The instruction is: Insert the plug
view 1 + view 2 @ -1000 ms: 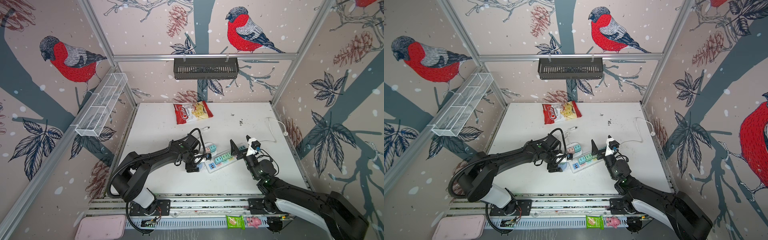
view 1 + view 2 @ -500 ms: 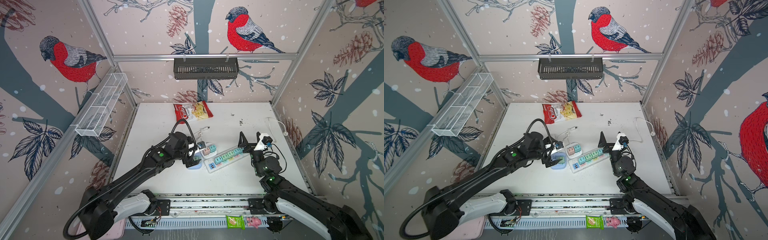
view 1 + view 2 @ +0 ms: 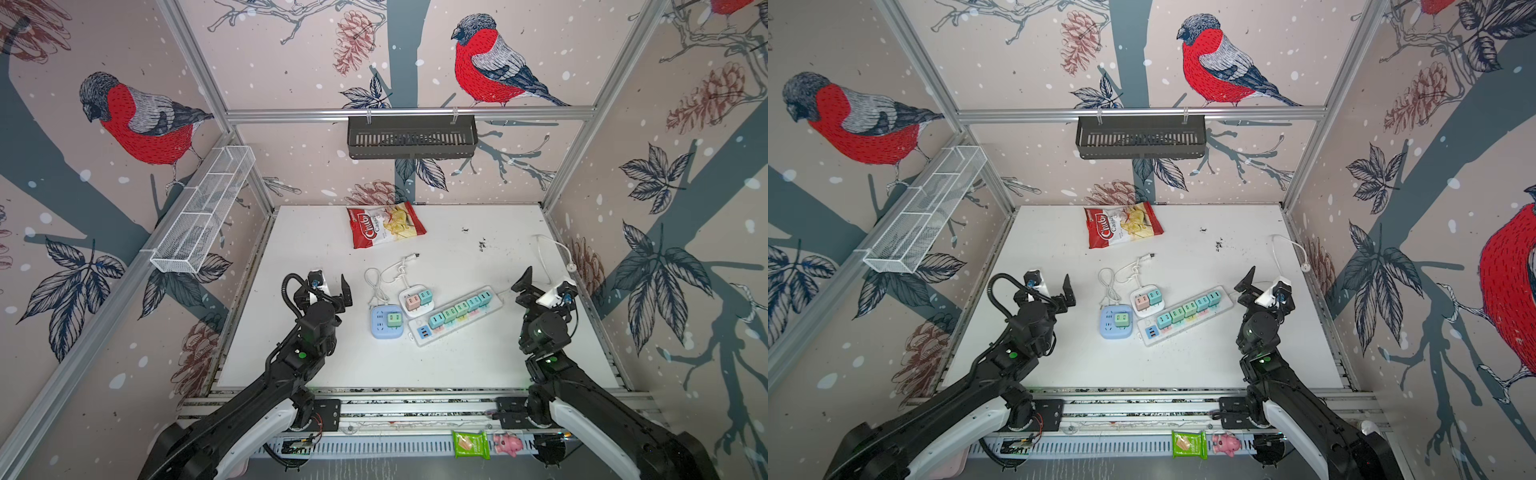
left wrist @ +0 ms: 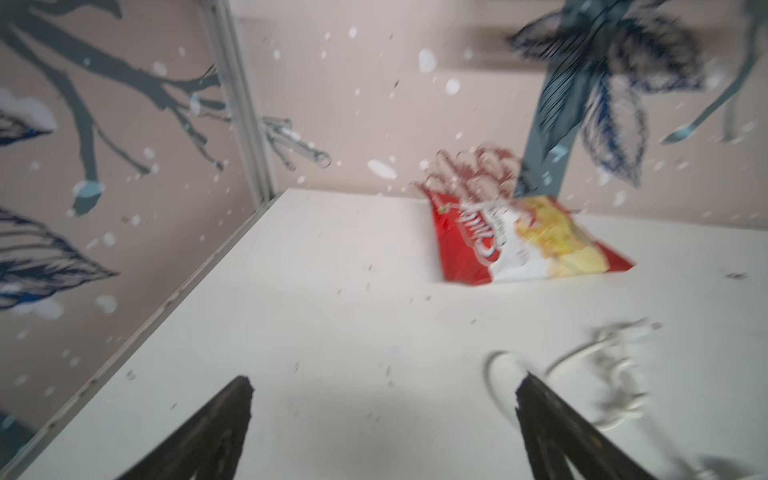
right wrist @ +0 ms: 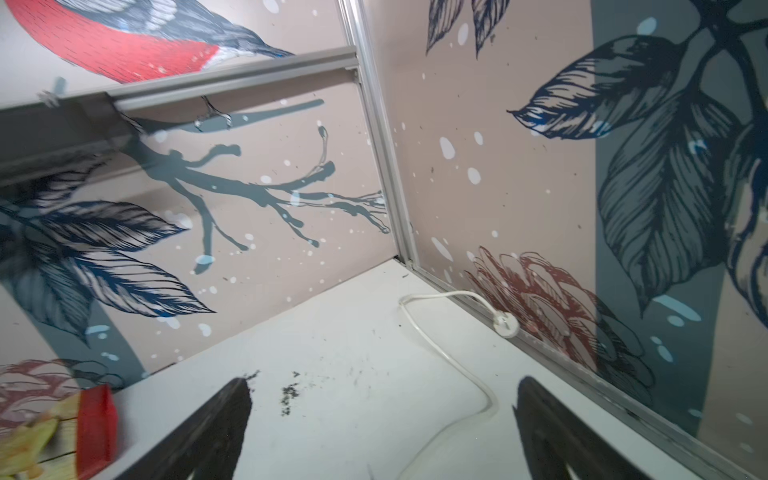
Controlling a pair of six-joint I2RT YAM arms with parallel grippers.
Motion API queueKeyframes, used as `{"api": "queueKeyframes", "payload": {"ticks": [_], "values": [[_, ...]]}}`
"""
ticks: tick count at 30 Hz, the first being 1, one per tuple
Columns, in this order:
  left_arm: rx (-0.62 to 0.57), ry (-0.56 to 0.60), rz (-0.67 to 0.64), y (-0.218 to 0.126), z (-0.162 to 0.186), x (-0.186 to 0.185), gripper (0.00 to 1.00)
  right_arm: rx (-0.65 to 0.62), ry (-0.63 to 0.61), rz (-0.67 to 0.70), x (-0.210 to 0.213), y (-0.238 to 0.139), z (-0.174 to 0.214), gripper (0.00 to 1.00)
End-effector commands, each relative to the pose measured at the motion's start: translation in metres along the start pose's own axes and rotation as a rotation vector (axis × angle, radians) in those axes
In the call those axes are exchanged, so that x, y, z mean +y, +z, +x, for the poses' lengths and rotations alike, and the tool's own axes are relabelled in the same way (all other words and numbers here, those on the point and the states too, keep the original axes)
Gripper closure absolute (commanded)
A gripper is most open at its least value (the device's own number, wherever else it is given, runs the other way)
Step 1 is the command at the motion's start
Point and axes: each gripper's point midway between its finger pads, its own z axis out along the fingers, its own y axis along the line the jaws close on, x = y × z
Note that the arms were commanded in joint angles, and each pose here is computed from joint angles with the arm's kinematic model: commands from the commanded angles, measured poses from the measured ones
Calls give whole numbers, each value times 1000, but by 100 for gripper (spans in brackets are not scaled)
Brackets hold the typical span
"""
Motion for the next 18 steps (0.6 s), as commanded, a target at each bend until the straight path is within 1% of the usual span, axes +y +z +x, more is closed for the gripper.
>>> {"api": "queueKeyframes", "payload": {"ticks": [1,3,4,6,8,9,10,11,12,14,18], "values": [[-190,-120,-186,-6,-36,36,3,37,0,63,-15,9,16,0],[-200,-28,-107,-3,-38,24,3,75,-22,78,-19,19,28,0],[-202,4,-91,-2,-37,22,3,102,-40,83,-19,24,36,0],[-175,15,-104,6,-27,26,3,127,-68,106,-21,33,46,0],[-125,29,-127,19,-12,32,3,119,-76,130,-24,38,51,0],[-96,51,-145,26,-3,36,3,97,-71,110,-22,40,49,0],[-86,62,-162,31,3,39,3,94,-90,59,-13,42,49,0],[-108,74,-183,34,0,42,4,124,-116,49,-7,47,56,0],[-120,113,-217,36,-1,44,4,156,-137,53,-4,52,61,0],[-145,178,-176,39,-3,35,4,188,-169,35,4,59,66,0],[-174,226,-98,44,-5,18,3,163,-191,22,4,58,62,0]]}}
